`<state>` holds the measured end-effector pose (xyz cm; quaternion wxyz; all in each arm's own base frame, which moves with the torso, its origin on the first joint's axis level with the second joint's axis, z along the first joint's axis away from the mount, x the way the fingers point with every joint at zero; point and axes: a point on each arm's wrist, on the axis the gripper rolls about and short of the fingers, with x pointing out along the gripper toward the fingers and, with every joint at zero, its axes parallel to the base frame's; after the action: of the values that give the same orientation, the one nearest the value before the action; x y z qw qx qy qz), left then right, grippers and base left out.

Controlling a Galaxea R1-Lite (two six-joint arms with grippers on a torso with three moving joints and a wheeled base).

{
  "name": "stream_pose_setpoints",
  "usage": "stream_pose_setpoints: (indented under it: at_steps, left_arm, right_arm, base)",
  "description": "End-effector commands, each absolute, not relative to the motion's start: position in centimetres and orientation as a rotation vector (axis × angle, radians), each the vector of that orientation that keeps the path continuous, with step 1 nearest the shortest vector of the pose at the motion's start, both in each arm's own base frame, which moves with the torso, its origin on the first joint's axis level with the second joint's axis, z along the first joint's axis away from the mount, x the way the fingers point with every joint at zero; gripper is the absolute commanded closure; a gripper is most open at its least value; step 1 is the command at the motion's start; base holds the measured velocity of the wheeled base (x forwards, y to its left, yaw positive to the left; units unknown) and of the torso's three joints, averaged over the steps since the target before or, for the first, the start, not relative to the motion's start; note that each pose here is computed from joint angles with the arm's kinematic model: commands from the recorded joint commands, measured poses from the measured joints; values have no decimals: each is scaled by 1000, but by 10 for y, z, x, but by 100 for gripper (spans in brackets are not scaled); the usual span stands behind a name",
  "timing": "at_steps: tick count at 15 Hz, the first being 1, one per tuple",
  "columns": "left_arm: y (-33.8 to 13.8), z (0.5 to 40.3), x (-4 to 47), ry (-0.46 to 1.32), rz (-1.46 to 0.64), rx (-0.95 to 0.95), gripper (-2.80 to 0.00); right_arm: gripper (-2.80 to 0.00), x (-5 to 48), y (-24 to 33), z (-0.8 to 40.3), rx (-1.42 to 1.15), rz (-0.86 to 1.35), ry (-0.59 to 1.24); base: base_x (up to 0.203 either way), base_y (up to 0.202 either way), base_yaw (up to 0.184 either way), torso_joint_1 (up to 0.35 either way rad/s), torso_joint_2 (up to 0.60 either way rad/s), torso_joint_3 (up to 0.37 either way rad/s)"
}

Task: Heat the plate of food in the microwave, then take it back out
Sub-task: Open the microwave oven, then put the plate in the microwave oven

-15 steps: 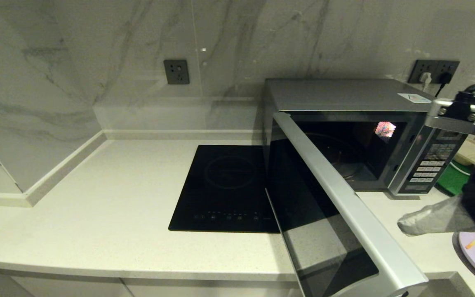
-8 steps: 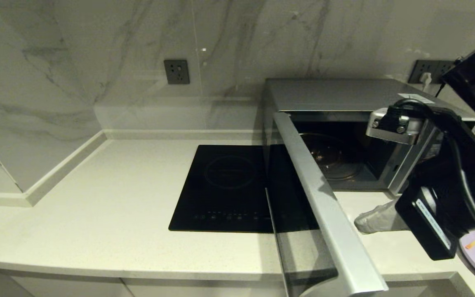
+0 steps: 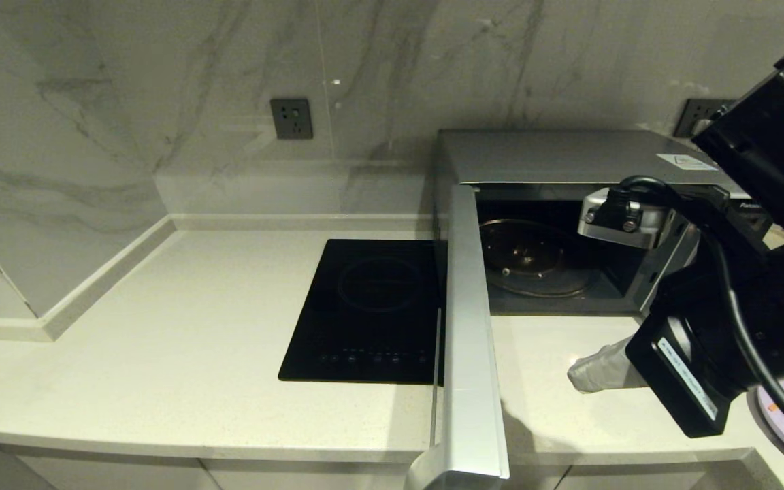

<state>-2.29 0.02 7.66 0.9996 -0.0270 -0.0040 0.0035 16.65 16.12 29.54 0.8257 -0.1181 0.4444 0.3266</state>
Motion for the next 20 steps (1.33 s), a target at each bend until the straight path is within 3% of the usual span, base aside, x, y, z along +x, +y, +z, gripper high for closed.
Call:
stream_pose_setpoints:
  at_steps: [1, 15, 17, 20]
  left_arm:
    - [0, 77, -23, -8, 7, -55, 0]
    - [0, 77, -23, -8, 7, -55, 0]
    - [0, 77, -23, -9, 7, -55, 0]
    - [0, 77, -23, -8, 7, -55, 0]
  right_arm:
    - [0, 168, 166, 293, -260, 702, 956]
    - [0, 175, 183, 290, -262, 698, 965]
    - [0, 170, 173, 300, -222, 609, 925]
    - [0, 169, 142, 303, -219, 188, 812]
  base:
    - [0, 0, 0, 0, 0, 0]
    - [0, 0, 0, 0, 0, 0]
    - [0, 0, 0, 0, 0, 0]
    - [0, 0, 0, 0, 0, 0]
